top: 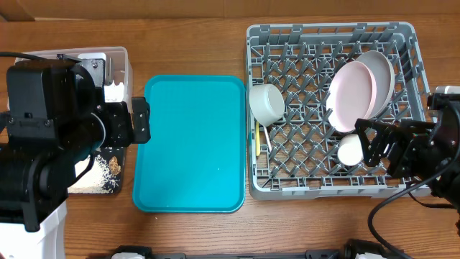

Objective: Sort waste into correct bins and load items into the dishwasher rack

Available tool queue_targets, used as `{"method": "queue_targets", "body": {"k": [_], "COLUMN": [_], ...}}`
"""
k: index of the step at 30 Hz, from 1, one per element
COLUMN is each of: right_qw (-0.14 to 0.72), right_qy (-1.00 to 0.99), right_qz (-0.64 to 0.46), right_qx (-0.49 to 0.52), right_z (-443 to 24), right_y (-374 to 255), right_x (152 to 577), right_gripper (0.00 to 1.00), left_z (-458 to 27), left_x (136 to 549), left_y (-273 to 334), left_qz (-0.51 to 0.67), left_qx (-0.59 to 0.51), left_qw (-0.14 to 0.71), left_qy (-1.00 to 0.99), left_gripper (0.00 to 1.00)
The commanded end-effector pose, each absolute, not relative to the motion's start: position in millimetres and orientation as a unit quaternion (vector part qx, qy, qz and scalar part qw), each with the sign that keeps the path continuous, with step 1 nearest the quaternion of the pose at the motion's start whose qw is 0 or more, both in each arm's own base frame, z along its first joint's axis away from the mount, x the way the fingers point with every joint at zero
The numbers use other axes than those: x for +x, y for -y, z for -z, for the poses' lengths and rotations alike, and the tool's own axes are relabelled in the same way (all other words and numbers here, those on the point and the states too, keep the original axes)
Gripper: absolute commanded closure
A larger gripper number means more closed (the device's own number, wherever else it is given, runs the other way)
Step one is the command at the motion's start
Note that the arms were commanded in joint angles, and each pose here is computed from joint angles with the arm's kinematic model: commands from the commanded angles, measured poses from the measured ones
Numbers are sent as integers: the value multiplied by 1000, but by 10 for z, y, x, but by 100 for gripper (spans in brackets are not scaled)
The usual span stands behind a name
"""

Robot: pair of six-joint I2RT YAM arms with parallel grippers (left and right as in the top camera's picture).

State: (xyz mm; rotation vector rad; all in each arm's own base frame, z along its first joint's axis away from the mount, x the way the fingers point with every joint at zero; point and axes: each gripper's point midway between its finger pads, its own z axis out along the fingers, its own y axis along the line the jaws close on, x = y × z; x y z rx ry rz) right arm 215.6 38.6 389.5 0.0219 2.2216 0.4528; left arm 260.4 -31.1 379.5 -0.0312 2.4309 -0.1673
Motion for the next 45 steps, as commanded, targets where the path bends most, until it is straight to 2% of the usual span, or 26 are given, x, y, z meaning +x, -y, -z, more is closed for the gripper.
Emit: {"method": "queue_targets", "body": {"k": [1,26,34,38,40,42,45], "right_qw": [428,403,445,486,511,518,524], "right_qy": [-886,-896,-878,-858,-832,-815,-799], "right_qz": [-178,-186,-174,-147,-114,-98,-88], "right_qx": [2,8,-9,-74,-182,-242,-280], "right_z": [-3931,-3837,-4001,-4151,-4236,-4243,-4198], "right_y": [-376,-398,-368,-406,-561,-662,-734], "right_x": [2194,2134,2273,2341,2292,2231,2169], "right_gripper": [0,0,0,0,0,0,0], "left_z": [-3776,-3584,-3584,-3584,-3584,-3584,-3584], "left_x": [2634,2825,2825,2825,2825,2825,2825], "left_y": [350,365,365,365,365,365,365], "left_qz": [67,64,64,64,64,64,64], "left_qx": [0,-1,-1,-1,-1,-2,-1], "left_qw": [341,306,306,306,306,306,306], "left_qy": [-938,-950,-950,-950,-950,-950,-950], "left_gripper": [0,0,0,0,0,0,0]}}
